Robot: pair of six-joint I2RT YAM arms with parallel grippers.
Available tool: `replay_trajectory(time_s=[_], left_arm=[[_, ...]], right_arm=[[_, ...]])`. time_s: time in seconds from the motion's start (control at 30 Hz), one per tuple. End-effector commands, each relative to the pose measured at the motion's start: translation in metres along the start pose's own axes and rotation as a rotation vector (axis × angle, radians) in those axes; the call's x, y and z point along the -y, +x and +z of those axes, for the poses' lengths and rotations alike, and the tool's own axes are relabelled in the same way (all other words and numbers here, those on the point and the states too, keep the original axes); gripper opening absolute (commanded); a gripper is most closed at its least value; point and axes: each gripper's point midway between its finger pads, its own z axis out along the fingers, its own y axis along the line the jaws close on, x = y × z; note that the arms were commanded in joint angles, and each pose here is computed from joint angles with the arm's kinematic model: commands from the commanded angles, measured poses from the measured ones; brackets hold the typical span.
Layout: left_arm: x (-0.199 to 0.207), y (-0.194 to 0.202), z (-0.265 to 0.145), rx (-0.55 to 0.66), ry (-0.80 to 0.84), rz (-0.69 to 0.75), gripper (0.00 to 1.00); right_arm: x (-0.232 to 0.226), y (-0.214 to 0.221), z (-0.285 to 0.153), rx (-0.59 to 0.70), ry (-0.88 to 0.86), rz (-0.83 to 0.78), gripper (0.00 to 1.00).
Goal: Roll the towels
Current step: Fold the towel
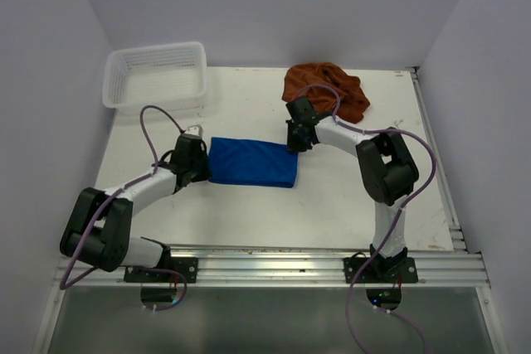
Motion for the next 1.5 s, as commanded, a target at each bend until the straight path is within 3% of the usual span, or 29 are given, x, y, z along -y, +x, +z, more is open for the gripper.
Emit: replay_trajectory(time_s=[0.0,0.7,0.77,0.83,0.93,1.17,1.23,1.33,1.47], left_arm=[[0.003,-0.023,-0.012,0.074,-0.017,0.007,0.00],[-0.019,-0.003,-0.015,0.090,-0.083,-0.056,0.00],[-0.018,-0.003,-0.014,0.092,-0.082,-0.059,0.24],[-0.016,-0.004,-0.013,0.094,-0.071,-0.057,0.40],[-0.009,-0.010,-0.014,0.108,-0.038,-0.055,0.55],[0.007,-0.034,-0.029,0.169,0.016,-0.066,0.64],[0.008,-0.048,-0.038,0.216,0.014,-0.071,0.66],[0.012,-0.068,-0.051,0.275,0.016,-0.069,0.67],[0.023,-0.091,-0.057,0.330,0.042,-0.057,0.69]], right_arm=[[0.003,-0.001,0.012,-0.002,0.012,-0.018,0.01],[0.003,-0.002,0.010,-0.012,0.015,-0.031,0.02],[0.001,-0.002,0.009,-0.014,0.006,-0.033,0.03],[-0.004,-0.006,0.004,-0.001,-0.018,-0.033,0.03],[-0.013,-0.012,-0.003,0.011,-0.063,-0.052,0.04],[-0.037,-0.026,-0.038,0.046,-0.188,-0.103,0.15],[-0.039,-0.029,-0.047,0.062,-0.209,-0.106,0.25],[-0.041,-0.034,-0.064,0.093,-0.214,-0.105,0.36],[-0.029,-0.036,-0.079,0.119,-0.153,-0.083,0.42]])
